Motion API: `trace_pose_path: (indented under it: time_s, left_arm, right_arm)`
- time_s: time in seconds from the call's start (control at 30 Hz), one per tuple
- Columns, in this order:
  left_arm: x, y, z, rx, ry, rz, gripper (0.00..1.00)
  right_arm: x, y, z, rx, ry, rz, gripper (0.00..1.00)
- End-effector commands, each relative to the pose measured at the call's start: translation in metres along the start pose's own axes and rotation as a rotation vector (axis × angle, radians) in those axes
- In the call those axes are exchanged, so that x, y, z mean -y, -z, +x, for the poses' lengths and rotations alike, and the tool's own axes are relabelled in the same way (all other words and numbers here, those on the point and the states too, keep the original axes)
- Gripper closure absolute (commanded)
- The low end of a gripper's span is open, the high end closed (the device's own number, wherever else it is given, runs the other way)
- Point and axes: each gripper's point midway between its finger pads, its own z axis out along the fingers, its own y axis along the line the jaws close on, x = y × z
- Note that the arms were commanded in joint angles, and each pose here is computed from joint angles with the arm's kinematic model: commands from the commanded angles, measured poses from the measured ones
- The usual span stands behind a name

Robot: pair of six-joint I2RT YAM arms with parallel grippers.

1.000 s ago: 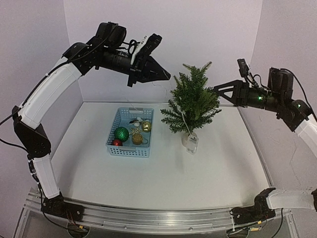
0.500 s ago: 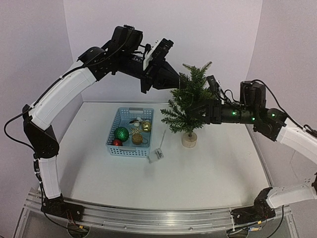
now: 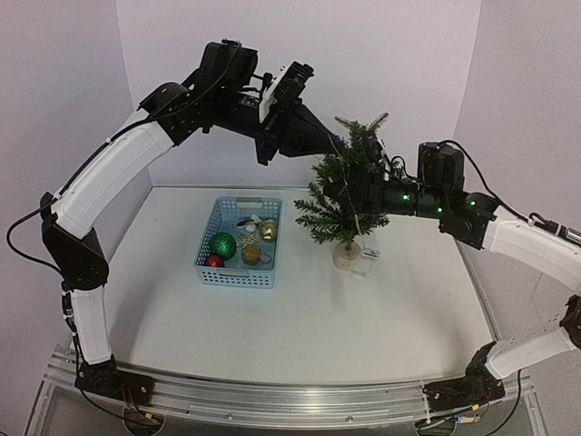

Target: Decorate the small christmas tree

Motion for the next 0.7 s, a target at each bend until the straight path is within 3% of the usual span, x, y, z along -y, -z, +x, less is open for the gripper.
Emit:
trace_pose_path:
  time_s: [0.0, 0.17, 0.3, 0.37, 0.53, 0.67]
  left_arm:
    - [-0.003, 0.002, -0.018, 0.044, -0.045, -0.002, 1.00]
    - [-0.004, 0.001, -0.018, 0.048, -0.040, -0.003, 1.00]
    - [-0.006, 0.003, -0.020, 0.042, -0.044, -0.017, 1.00]
    - [-0.010, 0.005, -0.022, 0.036, -0.043, -0.036, 1.00]
    - [-0.025, 0.031, -0.021, 0.015, -0.045, -0.098, 1.00]
    - [-0.021, 0.040, -0.001, -0.071, -0.104, -0.114, 1.00]
  right_arm:
    - [-0.015, -0.008, -0.029, 0.071, 0.039, -0.042, 0.63]
    - [-0.016, -0.014, -0.040, 0.090, 0.046, -0.047, 0.57]
    - [-0.010, -0.014, -0.042, 0.106, 0.051, -0.014, 0.89]
    - [-0.004, -0.010, -0.041, 0.118, 0.049, 0.020, 0.99]
    - [0.007, 0.013, -0.051, 0.146, 0.088, 0.180, 1.00]
    - [-0.022, 0.050, -0.094, 0.221, 0.214, 0.254, 1.00]
